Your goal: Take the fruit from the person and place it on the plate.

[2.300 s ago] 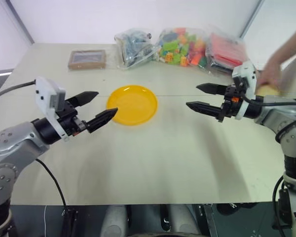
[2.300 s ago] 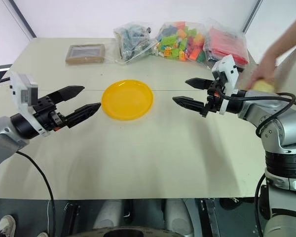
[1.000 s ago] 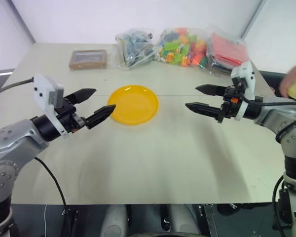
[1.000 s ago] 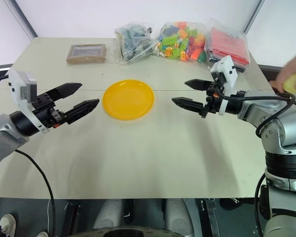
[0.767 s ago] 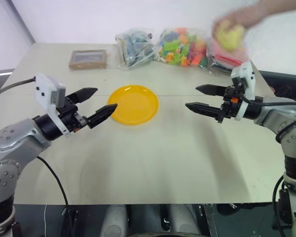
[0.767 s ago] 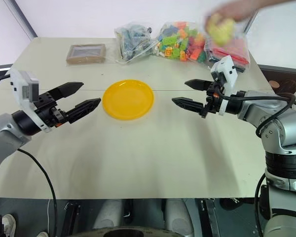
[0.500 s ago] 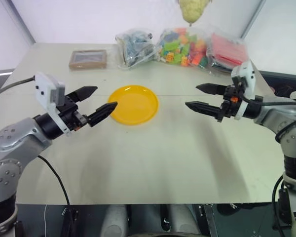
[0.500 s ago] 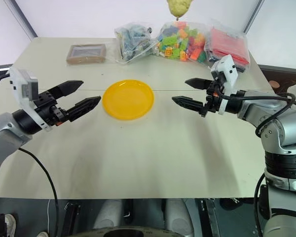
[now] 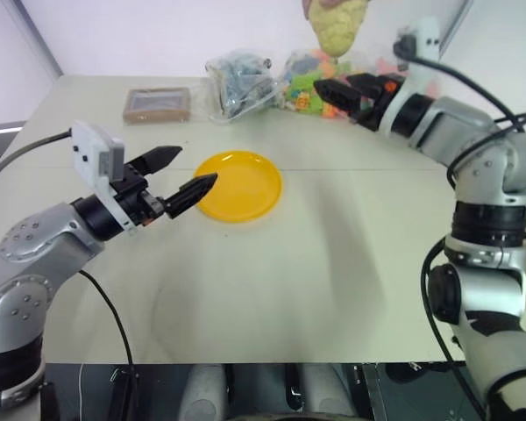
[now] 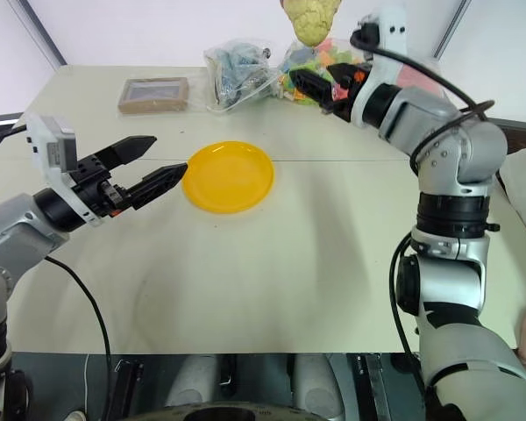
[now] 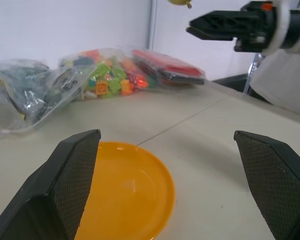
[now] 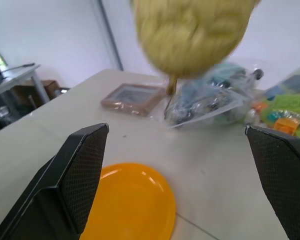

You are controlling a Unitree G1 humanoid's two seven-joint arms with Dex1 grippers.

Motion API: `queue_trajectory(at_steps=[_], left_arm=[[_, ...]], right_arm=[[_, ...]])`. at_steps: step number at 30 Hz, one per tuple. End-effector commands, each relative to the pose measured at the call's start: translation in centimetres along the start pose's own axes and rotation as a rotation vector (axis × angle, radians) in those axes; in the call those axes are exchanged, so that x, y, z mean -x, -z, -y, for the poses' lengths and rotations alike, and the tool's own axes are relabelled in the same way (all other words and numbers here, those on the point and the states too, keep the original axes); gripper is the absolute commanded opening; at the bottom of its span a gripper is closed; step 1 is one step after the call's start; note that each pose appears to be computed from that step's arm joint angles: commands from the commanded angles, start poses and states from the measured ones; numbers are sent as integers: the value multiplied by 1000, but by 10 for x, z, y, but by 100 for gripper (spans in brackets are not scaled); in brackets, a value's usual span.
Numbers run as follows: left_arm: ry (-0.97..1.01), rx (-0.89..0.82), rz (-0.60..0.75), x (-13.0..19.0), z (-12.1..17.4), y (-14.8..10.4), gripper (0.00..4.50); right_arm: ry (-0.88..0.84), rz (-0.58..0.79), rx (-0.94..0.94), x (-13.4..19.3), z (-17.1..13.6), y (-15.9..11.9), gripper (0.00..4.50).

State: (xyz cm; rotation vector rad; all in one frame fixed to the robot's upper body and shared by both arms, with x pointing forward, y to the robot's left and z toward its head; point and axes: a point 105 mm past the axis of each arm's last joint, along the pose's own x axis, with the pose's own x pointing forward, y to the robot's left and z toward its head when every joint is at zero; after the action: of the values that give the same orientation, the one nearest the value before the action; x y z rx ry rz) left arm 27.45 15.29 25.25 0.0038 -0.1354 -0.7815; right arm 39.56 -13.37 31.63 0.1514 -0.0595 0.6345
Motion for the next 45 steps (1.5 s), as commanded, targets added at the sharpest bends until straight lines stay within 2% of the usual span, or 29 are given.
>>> queue_trajectory(at_steps=[1,9,17,28,33,34,41,43,45], left_arm=[[22,-34,81,-1,7,-18,450],[30,-34,123,-5,9,-23,450],[52,-77,182,-9,13,-41,450],[42,-86,181,-11,12,-41,450],[33,-90,180,-11,10,-41,450],[33,-90,180,-11,10,-41,450],[7,-91,175,-8,6,-40,450],[-5,-77,148,-6,3,-36,450],[-13,-81,116,-2,3,-31,450]], right_arm=[[38,88,-11,1,5,-31,447],[46,137,-1,-7,5,-52,447],[23,156,9,-15,-2,-59,447],[-9,177,20,-21,-11,-65,447],[-17,188,24,-23,-13,-67,223],[-19,189,25,-23,-14,-67,201],[-17,176,22,-25,-15,-62,200],[-7,144,3,-28,-15,-50,200],[-16,79,-29,-34,-22,-25,200]])
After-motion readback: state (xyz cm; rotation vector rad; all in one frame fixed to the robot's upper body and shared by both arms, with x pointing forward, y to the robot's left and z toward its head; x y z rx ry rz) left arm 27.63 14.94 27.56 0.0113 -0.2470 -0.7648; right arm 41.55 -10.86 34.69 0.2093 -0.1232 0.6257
